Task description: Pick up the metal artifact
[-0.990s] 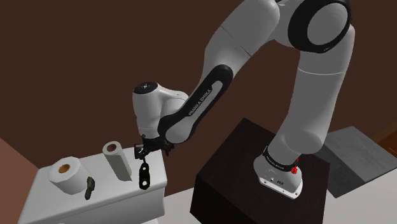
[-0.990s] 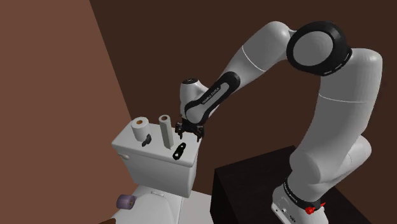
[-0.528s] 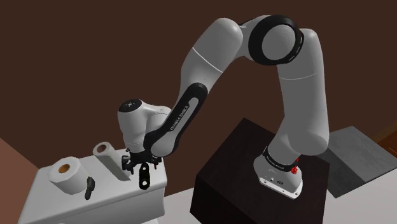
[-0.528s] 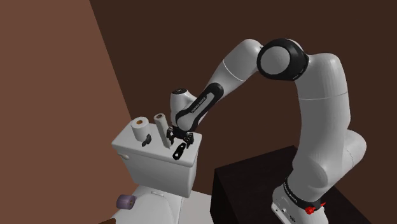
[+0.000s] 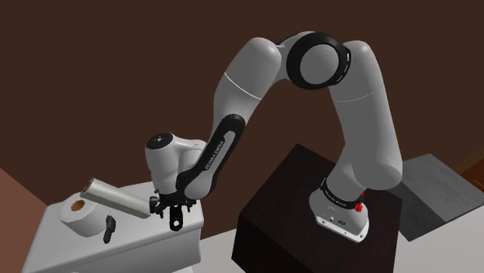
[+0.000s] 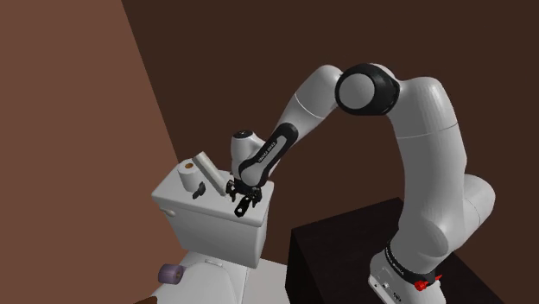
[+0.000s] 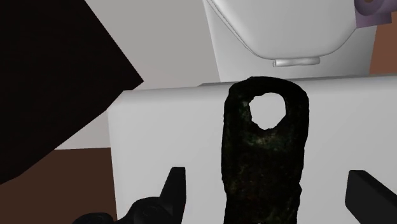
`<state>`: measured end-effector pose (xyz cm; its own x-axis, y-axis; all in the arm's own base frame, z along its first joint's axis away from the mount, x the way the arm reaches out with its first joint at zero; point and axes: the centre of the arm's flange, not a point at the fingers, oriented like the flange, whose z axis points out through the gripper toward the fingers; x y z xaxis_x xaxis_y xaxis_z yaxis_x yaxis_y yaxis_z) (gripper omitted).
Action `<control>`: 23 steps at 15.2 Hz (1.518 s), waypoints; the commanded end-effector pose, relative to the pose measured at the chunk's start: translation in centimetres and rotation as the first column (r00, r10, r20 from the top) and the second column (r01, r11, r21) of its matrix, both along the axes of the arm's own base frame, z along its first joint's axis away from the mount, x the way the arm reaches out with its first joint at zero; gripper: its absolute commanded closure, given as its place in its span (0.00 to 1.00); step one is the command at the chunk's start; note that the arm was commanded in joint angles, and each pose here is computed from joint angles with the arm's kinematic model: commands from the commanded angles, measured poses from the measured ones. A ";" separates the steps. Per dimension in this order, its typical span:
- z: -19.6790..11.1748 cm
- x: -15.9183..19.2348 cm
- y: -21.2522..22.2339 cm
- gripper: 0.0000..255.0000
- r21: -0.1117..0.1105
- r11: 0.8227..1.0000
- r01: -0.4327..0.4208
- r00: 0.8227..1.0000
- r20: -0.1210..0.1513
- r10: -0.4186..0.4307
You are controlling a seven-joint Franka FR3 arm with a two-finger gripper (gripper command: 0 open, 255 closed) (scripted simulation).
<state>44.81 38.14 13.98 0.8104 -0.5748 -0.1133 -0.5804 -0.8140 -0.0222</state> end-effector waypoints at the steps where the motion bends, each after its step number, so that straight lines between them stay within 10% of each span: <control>1: -0.2 -0.1 0.0 0.00 0.000 1.000 0.000 1.000 0.000 0.000; 2: -0.2 -0.1 0.0 1.00 0.000 1.000 0.000 1.000 0.000 0.000; 23: 6.1 -0.1 0.0 1.00 0.000 1.000 0.000 1.000 0.000 0.000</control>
<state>44.75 38.22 19.61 0.8104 -0.5748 -0.1131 -0.5805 -0.8140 -0.0229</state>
